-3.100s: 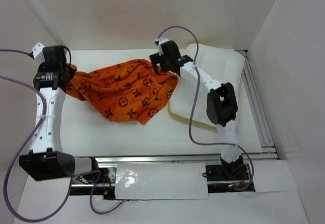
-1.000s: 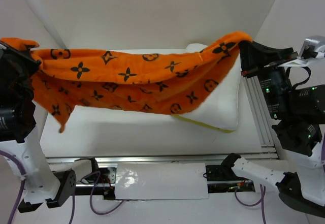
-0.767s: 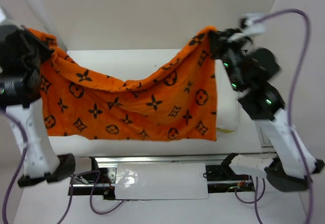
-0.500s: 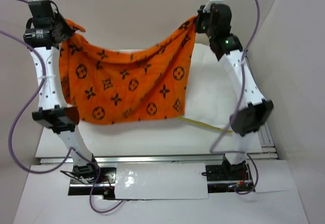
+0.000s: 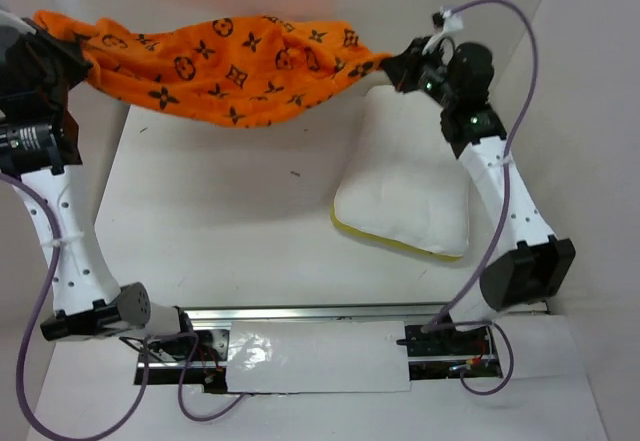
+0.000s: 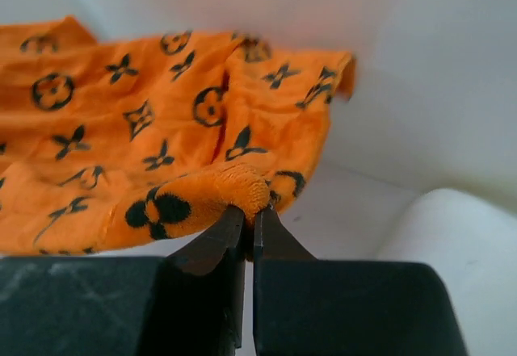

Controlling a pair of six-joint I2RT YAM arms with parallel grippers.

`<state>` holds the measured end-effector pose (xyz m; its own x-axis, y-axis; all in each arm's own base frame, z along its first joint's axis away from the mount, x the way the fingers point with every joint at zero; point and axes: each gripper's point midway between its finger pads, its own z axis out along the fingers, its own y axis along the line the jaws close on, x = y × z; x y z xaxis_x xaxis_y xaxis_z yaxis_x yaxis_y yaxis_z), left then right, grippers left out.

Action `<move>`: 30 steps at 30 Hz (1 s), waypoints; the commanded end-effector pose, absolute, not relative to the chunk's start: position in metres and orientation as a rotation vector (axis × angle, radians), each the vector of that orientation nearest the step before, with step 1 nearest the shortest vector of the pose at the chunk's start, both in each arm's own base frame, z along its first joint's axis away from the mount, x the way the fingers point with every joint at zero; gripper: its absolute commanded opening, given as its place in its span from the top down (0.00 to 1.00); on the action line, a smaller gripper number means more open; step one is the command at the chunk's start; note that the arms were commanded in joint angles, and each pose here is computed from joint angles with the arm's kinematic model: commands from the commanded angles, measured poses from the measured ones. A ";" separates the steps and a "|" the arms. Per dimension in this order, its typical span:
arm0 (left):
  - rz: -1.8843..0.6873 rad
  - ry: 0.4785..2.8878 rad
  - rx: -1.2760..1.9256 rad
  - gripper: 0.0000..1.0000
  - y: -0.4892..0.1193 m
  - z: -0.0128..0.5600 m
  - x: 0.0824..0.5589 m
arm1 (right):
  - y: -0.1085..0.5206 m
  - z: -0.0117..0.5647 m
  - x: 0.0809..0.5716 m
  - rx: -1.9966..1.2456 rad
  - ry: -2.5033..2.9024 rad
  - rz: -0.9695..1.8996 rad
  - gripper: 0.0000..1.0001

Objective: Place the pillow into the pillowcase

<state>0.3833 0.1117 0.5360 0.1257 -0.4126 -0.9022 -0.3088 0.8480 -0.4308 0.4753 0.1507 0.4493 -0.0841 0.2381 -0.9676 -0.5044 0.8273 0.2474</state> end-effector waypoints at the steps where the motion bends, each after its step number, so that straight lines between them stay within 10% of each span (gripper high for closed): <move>1: 0.062 1.671 -0.777 1.00 0.145 0.431 0.397 | 0.204 0.375 0.438 -0.402 1.619 0.770 1.00; 7: 0.172 2.007 -1.270 0.99 0.145 0.219 0.333 | 0.251 0.201 0.338 -0.467 1.960 0.865 1.00; 13: 0.246 2.089 -1.473 0.36 0.148 0.181 0.289 | 0.254 0.112 0.242 -0.576 2.249 0.719 0.96; 16: 0.221 2.054 -1.448 0.23 0.146 0.211 0.290 | 0.263 0.133 0.221 -0.621 2.198 0.754 0.81; 17: 0.189 2.035 -1.414 0.02 0.145 0.222 0.295 | 0.263 0.148 0.223 -0.608 2.154 0.740 0.65; 20: 0.064 2.010 -1.288 0.00 0.133 0.256 0.307 | 0.260 0.174 0.231 -0.570 2.114 0.678 0.00; 30: -0.218 2.116 -0.845 0.00 0.031 0.251 0.340 | 0.224 0.214 0.263 -0.385 2.121 0.473 0.00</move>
